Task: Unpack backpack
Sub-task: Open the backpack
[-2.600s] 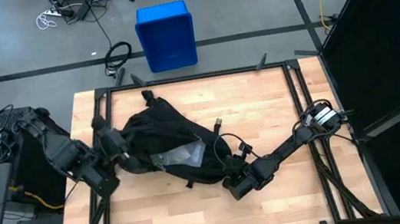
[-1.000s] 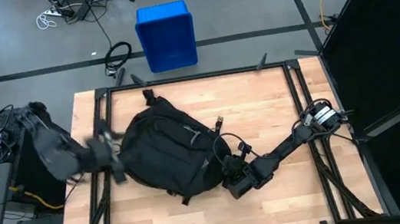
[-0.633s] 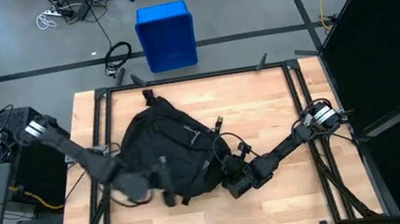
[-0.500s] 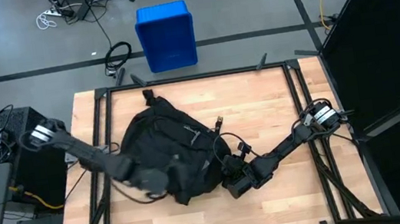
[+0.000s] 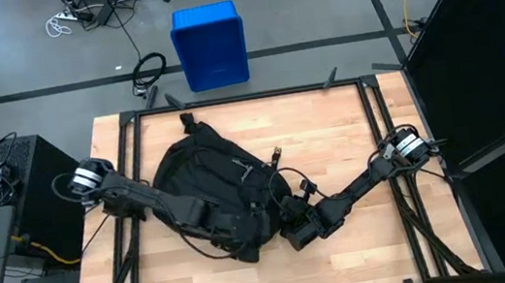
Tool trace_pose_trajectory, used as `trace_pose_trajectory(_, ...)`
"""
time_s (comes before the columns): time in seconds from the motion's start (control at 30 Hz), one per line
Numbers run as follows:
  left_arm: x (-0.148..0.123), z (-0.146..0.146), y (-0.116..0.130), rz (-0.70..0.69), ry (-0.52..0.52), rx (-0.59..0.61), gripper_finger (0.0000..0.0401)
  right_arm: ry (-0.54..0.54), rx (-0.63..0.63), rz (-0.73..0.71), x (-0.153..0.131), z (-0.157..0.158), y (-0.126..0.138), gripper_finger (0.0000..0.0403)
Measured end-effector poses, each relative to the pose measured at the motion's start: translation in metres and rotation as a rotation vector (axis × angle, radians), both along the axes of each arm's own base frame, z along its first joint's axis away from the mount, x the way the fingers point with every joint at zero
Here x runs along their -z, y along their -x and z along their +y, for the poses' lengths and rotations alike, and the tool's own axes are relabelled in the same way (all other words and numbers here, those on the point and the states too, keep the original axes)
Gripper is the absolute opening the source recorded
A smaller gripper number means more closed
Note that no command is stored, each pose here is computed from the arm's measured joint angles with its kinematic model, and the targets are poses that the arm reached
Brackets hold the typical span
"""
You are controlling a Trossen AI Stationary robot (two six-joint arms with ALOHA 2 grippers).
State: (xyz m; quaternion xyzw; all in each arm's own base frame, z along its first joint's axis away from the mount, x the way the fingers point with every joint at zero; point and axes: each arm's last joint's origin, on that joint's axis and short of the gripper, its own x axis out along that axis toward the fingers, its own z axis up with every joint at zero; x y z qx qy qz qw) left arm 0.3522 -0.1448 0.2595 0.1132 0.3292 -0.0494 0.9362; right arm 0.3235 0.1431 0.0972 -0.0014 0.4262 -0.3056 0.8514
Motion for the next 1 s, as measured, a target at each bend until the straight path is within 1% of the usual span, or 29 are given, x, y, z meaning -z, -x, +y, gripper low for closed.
trace_pose_trajectory(0.07,-0.005,-0.008,-0.003,-0.008,0.024,0.019,0.0231,0.0,0.0,0.0,0.0,0.0,0.0,0.0)
trace_pose_trajectory(0.13,-0.013,-0.018,-0.004,-0.033,0.024,0.04,0.0237,0.0,0.0,-0.001,0.0,0.0,0.0,0.0)
trace_pose_trajectory(0.23,-0.02,-0.038,-0.002,-0.064,-0.02,0.102,0.0237,0.0,0.0,-0.001,0.0,0.0,0.0,0.0)
trace_pose_trajectory(0.3,-0.017,-0.051,0.002,-0.053,-0.044,0.148,0.0232,0.0,0.0,-0.002,0.0,0.0,0.0,0.0)
trace_pose_trajectory(0.4,0.0,-0.061,0.0,-0.005,-0.054,0.183,0.0219,0.0,0.0,-0.002,0.0,0.0,0.0,0.0)
trace_pose_trajectory(0.57,0.042,-0.071,-0.014,0.102,0.02,0.22,0.0187,-0.001,0.002,-0.017,0.0,0.0,-0.001,0.0)
trace_pose_trajectory(0.67,0.064,-0.073,-0.022,0.142,0.019,0.227,0.0172,-0.003,0.003,-0.021,0.0,0.0,-0.002,0.0)
trace_pose_trajectory(0.73,0.073,-0.067,-0.026,0.166,0.006,0.204,0.0165,-0.003,0.003,-0.022,0.0,0.0,-0.002,0.0)
trace_pose_trajectory(0.8,0.077,-0.058,-0.029,0.192,-0.022,0.138,0.016,-0.004,0.002,-0.022,0.0,0.0,-0.002,0.0)
trace_pose_trajectory(0.87,0.076,-0.046,-0.031,0.194,-0.059,0.051,0.0155,-0.003,-0.001,-0.024,0.0,0.0,-0.002,0.0)
trace_pose_trajectory(1.0,0.062,-0.024,-0.03,0.177,-0.169,-0.083,0.014,-0.003,-0.007,-0.026,0.0,0.001,-0.002,0.0)
